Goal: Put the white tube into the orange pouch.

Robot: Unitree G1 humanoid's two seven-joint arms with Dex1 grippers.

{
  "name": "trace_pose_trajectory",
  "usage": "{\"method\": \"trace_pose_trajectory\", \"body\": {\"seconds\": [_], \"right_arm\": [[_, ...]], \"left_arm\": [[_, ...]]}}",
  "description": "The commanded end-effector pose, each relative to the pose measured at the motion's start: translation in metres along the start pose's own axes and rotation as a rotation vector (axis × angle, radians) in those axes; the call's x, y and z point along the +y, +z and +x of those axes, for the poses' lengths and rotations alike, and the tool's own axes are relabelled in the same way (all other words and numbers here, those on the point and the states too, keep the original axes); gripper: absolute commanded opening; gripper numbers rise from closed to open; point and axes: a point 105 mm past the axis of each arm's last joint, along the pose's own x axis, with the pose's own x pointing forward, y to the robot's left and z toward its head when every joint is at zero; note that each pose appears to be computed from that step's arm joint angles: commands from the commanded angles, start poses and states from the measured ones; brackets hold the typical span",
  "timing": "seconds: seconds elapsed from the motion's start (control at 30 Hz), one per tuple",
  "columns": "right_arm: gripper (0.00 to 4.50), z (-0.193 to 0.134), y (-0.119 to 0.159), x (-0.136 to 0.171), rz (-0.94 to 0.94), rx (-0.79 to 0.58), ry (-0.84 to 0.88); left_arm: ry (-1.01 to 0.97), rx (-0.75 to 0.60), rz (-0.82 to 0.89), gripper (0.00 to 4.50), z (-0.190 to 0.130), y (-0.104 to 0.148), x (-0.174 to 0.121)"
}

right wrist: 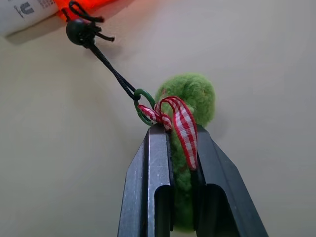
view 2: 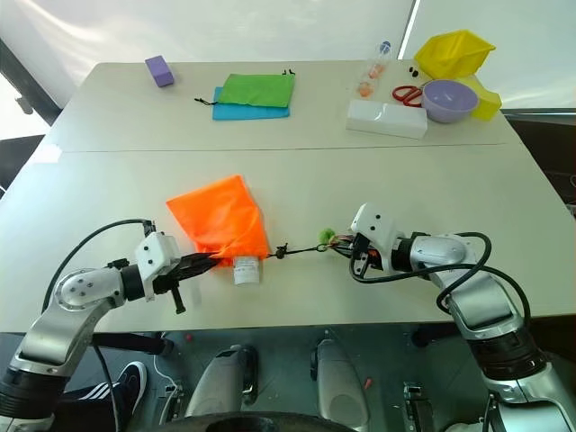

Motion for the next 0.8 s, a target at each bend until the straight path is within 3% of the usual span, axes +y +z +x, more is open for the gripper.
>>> {"method": "trace_pose_trajectory", "body": {"seconds": [0.03, 0.13, 0.23, 0.37, 0.5, 0.67, 0.77, 0.8], "right_arm": [[1.32, -0.006, 0.013, -0.005, 0.0, -0.051, 0.002], [2.74, -0.008, 0.021, 0.0, -0.028, -0.081, 0.029], [2.74, -0.015, 0.054, -0.005, -0.082, -0.244, 0.012], [2.74, -0.012, 0.075, 0.012, -0.068, -0.351, 0.065], [2.74, -0.006, 0.08, 0.039, -0.002, -0.389, 0.168], [2.74, 0.019, 0.067, 0.083, 0.029, -0.375, 0.349], [1.92, 0.028, 0.068, 0.091, 0.03, -0.383, 0.397], [1.45, 0.033, 0.067, 0.095, 0.042, -0.377, 0.433]], "left_arm": [[0.041, -0.017, 0.031, 0.0, -0.003, 0.005, 0.007], [0.031, -0.033, 0.024, 0.0, 0.001, 0.008, 0.004], [0.02, -0.057, 0.013, 0.0, 0.006, 0.012, 0.0], [0.027, -0.113, -0.017, 0.0, 0.01, 0.024, 0.005], [0.024, -0.15, -0.04, 0.0, 0.012, 0.034, 0.008], [-0.007, -0.117, -0.021, 0.0, 0.015, 0.028, 0.005], [-0.012, -0.111, -0.016, 0.0, 0.017, 0.025, 0.004], [-0.014, -0.113, -0.016, 0.0, 0.02, 0.025, 0.005]]}}
